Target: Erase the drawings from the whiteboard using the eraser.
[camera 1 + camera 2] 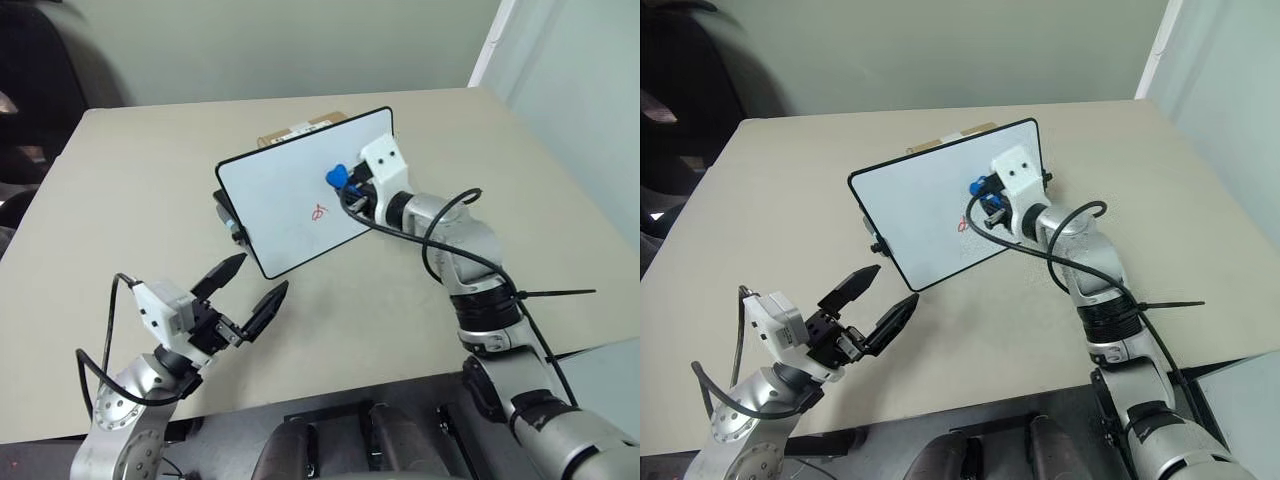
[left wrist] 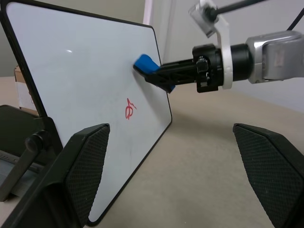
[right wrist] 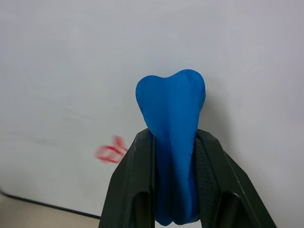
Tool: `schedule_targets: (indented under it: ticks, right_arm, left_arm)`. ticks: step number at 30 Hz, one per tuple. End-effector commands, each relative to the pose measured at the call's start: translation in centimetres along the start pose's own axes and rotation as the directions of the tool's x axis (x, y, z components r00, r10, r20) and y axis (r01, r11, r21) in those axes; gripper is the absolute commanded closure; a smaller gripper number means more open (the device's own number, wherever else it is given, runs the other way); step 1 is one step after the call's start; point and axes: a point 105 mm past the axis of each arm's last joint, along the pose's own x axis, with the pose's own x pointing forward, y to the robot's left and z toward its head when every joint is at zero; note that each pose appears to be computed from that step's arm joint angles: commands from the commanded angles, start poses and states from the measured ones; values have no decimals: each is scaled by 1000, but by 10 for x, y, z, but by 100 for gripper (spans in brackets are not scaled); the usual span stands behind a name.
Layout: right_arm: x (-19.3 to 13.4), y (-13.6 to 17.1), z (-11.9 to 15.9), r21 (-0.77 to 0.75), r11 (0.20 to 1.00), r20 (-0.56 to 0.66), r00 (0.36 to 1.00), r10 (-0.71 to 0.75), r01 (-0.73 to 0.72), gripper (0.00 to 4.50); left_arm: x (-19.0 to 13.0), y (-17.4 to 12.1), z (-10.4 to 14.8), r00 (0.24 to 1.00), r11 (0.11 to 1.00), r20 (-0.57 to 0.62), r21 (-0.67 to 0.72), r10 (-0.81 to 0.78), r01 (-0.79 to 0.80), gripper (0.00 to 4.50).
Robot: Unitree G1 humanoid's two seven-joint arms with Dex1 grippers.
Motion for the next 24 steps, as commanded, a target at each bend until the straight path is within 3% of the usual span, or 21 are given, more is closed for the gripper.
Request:
schedule_targets:
  ticks: [1, 6, 11, 20, 24]
  right_arm:
    - [4, 20, 2, -21, 997, -1, 998, 71, -71, 351]
    - [10, 18, -39, -2, 998, -139, 989, 54, -55, 351]
    - [10, 12, -62, 13, 999, -209, 977, 37, -35, 351]
    - [8, 13, -72, 10, 999, -267, 962, 48, -47, 351]
    - [9, 13, -61, -5, 999, -232, 971, 48, -50, 351]
  left_arm:
    - [-1, -1, 8, 1000, 1000, 30, 30, -6, 5, 0]
    - [-3, -1, 9, 1000, 999, 29, 32, 1, -2, 0]
    - [-6, 0, 11, 1000, 999, 28, 36, 11, -12, 0]
    - [-6, -1, 12, 1000, 999, 27, 39, 8, -9, 0]
    - [-6, 0, 13, 1000, 999, 27, 40, 9, -10, 0]
